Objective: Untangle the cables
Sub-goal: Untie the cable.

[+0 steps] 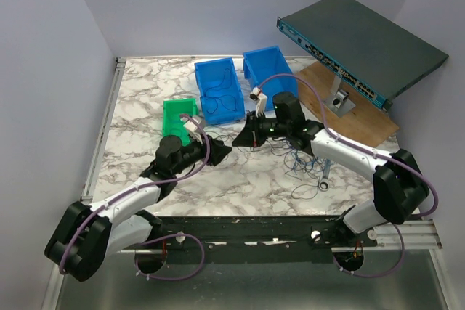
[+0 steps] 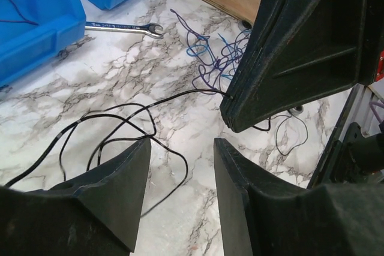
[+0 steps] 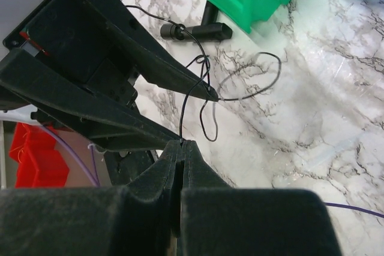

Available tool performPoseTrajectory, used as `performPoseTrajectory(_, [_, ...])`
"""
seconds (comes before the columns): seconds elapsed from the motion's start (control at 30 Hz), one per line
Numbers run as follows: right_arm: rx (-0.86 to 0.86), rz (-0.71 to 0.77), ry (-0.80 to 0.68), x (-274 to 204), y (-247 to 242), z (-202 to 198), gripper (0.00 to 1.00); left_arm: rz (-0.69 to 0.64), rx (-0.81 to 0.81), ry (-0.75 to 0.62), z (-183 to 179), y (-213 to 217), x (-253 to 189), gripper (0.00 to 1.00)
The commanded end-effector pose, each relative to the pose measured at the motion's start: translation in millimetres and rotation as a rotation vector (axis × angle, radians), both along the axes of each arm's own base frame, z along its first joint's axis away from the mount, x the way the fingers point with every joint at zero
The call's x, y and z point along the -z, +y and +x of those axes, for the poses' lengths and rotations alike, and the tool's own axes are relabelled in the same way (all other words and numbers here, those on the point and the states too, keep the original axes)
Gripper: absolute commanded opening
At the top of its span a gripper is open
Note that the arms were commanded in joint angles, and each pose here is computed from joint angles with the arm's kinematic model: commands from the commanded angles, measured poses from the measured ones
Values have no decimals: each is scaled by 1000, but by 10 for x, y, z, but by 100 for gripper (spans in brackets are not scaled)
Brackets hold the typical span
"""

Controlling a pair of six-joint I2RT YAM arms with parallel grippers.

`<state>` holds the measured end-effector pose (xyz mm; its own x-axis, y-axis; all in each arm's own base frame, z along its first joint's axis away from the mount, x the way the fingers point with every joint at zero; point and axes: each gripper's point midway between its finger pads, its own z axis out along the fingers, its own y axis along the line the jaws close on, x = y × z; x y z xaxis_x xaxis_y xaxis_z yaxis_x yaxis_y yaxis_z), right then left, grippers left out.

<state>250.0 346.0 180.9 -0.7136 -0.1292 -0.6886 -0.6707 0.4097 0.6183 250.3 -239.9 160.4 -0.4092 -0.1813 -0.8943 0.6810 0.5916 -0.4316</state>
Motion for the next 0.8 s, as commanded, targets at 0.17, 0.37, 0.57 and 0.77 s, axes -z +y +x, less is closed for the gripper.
performPoseTrajectory(0.17, [36, -39, -65, 30, -140, -44, 1, -136, 43, 69, -8, -69, -170, 48])
performPoseTrajectory(0.37, [38, -64, -63, 76, -207, -93, 1, -227, 76, 156, -32, -163, -153, 49])
performPoseTrajectory(0.57, [29, -60, -62, 88, -217, -126, 1, -342, 127, 224, -57, -265, -259, 58])
performPoseTrajectory(0.77, [44, -67, -68, 102, -231, -104, 1, -444, 155, 311, -42, -338, -307, 64])
